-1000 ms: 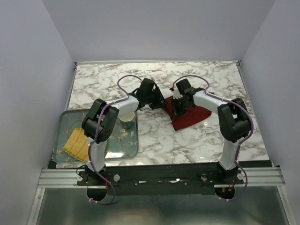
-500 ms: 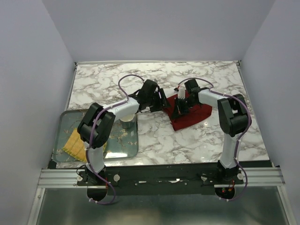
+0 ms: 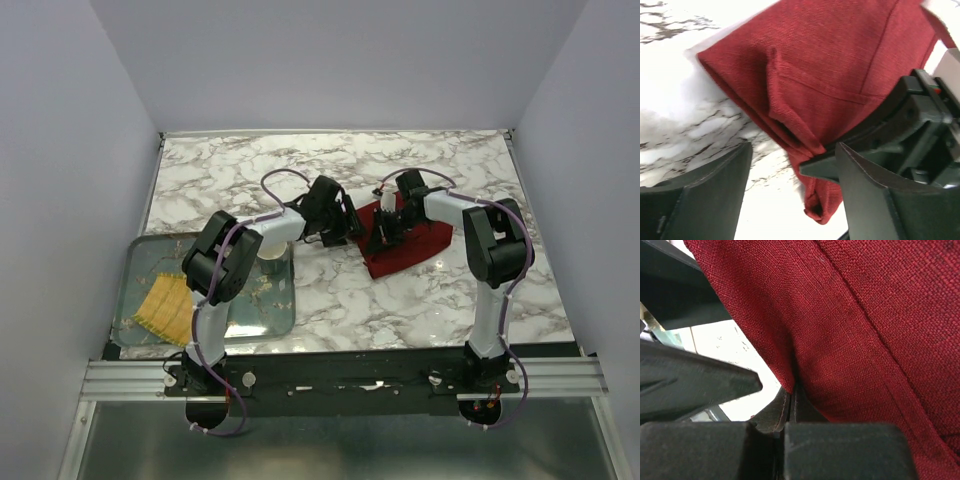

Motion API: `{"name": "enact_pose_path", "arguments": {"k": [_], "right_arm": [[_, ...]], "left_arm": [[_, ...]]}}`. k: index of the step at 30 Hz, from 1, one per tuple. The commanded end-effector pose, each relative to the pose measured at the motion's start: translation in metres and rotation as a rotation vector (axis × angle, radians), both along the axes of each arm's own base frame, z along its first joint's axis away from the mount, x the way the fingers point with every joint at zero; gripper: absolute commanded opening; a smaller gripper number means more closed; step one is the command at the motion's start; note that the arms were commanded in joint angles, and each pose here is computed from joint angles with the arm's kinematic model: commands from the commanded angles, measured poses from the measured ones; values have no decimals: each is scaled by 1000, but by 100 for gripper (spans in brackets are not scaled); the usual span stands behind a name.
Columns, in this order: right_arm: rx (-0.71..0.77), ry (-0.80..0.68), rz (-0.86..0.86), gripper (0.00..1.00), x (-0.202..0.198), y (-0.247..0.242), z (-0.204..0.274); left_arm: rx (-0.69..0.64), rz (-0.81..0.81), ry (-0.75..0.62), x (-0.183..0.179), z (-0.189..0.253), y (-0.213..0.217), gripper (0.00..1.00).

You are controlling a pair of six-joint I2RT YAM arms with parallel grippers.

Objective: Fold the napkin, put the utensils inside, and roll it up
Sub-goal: Roll the napkin with the utensil

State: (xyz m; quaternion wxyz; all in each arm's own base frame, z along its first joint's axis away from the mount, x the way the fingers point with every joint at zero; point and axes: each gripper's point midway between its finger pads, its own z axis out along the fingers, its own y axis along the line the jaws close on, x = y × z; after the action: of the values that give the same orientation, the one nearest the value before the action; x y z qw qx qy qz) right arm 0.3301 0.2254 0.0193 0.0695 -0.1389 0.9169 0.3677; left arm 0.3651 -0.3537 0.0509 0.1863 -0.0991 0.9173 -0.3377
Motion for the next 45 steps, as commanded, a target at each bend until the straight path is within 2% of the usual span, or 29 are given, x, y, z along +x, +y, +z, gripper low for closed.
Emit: {"name": "enact_pose_path", "arguments": {"k": [1,5,11,17,18,20,21,23,25,35,40,45], "right_arm": [[-30,26,-5,1,2,-9,-22],[-24,27,-1,1,2,-10,-22],[-28,-1,8,1,5,-10,-13],[-84,-35,19,2,7,-14,-4],[-91,-47,18,2,7,-14,0],[-111,-59,24,6,5,-12,2],[-119,-62,24,7,4,-10,3],[-166,-85,27,10,2,-7,6],[-201,-110,26,14,2,-6,12],[-439,-289,-49,45,-2,-10,52],[-461,-380,-62,52,-18,-4,55],[-558,-481,-78,61,-23,1,48]], "left_arm": [[-13,12,-3,10,1,-10,79],[-10,20,1,15,-6,-13,75],[24,43,3,20,-19,-9,59],[65,40,-22,22,-25,-2,30],[66,39,-18,21,-26,-2,22],[64,41,-11,19,-27,-2,14],[62,39,-13,19,-26,-2,6],[64,33,-17,20,-24,-3,0],[83,22,-6,17,-26,-2,0],[51,60,79,8,-28,-4,0],[21,69,76,7,-21,-7,0],[7,70,80,7,-18,-9,0]]}}
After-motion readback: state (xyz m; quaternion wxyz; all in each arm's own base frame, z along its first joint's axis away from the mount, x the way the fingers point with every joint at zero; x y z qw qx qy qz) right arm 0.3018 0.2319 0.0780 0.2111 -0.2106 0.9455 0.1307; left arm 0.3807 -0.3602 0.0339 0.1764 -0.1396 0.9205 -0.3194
